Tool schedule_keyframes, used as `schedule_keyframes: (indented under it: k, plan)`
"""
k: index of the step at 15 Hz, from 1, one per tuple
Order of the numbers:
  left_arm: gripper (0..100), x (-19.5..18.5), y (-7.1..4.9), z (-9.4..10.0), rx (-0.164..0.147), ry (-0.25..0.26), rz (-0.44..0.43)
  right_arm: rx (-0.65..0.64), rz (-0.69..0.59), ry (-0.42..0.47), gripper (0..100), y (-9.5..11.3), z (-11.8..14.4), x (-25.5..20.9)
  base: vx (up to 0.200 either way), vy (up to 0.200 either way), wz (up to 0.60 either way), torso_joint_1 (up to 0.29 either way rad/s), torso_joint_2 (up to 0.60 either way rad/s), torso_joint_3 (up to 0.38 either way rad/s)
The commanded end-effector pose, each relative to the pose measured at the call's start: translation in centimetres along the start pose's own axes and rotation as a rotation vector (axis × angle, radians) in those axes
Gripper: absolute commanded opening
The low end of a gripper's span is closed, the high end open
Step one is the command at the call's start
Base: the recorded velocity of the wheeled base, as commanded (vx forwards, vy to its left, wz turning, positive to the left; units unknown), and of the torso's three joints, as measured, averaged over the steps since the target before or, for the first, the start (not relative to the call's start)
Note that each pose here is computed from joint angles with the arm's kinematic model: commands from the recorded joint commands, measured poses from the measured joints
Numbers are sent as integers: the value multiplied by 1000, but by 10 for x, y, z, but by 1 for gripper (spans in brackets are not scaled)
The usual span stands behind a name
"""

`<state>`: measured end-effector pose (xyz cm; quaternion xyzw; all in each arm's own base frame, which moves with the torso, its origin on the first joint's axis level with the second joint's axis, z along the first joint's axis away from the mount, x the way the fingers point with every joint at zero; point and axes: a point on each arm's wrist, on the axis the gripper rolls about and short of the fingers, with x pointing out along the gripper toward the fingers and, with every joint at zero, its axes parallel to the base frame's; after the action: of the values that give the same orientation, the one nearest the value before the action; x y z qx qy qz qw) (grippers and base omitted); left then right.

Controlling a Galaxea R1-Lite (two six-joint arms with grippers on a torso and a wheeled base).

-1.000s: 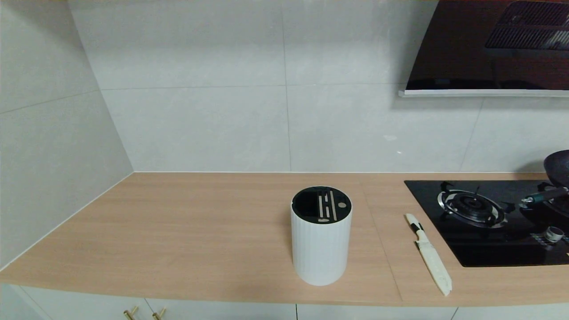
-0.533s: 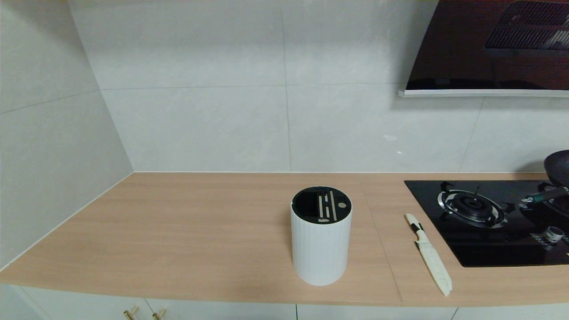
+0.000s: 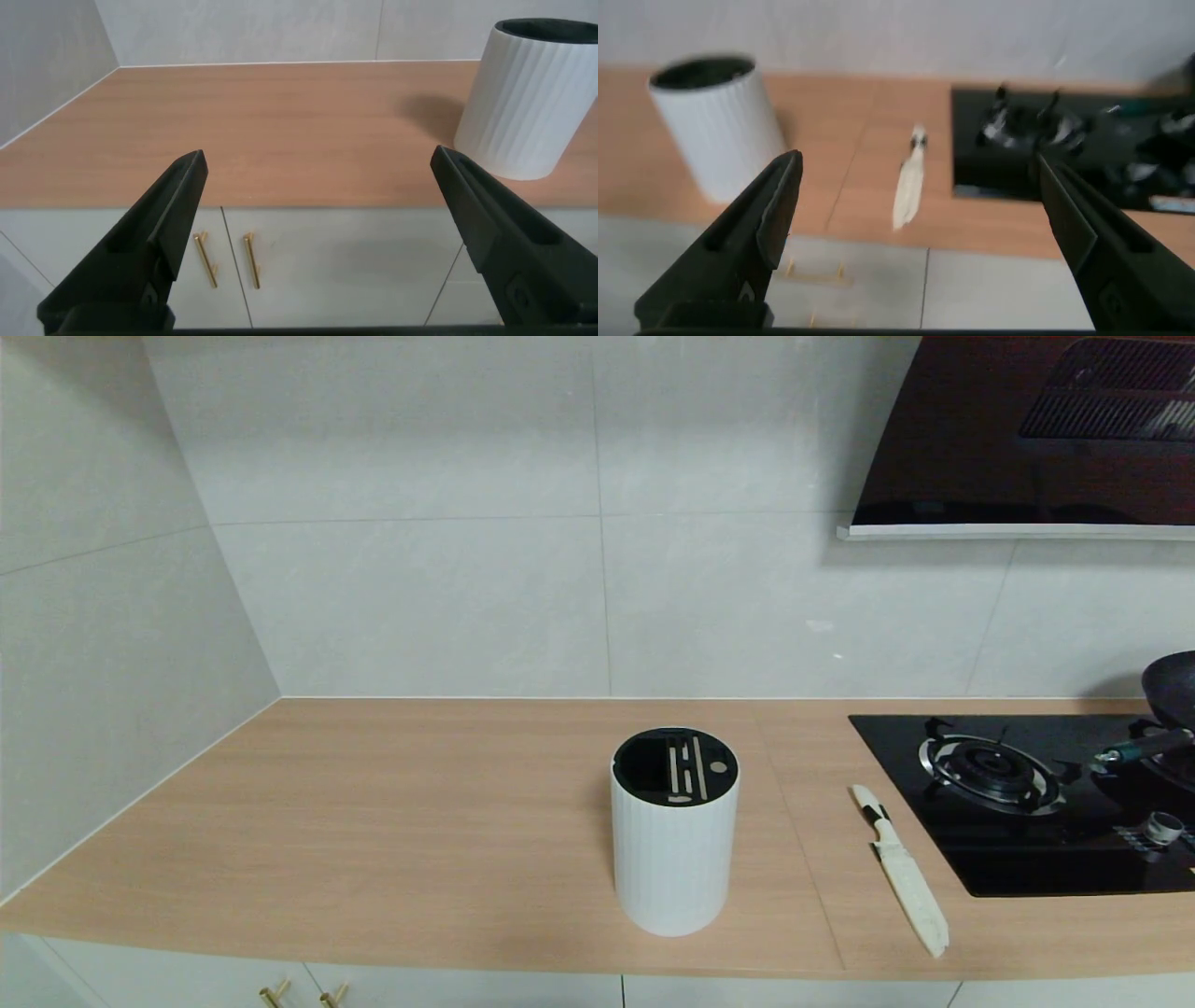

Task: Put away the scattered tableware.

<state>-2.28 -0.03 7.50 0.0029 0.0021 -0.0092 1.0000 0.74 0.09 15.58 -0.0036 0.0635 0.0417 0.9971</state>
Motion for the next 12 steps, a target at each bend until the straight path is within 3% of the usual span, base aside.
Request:
schedule_keyframes:
  k: [1,4,8,12]
  plan:
    - [100,0,0,0,0,0,0,-2,20,333,100,1,32,83,0,0,0,0,0,0]
    - [100,0,0,0,0,0,0,-1,23,508,100,1,28,162,0,0,0,0,0,0]
    - [100,0,0,0,0,0,0,-10,26,563,100,5,-18,247,0,0,0,0,0,0]
    - [100,0,0,0,0,0,0,-20,-11,613,100,5,-64,296,0,0,0,0,0,0]
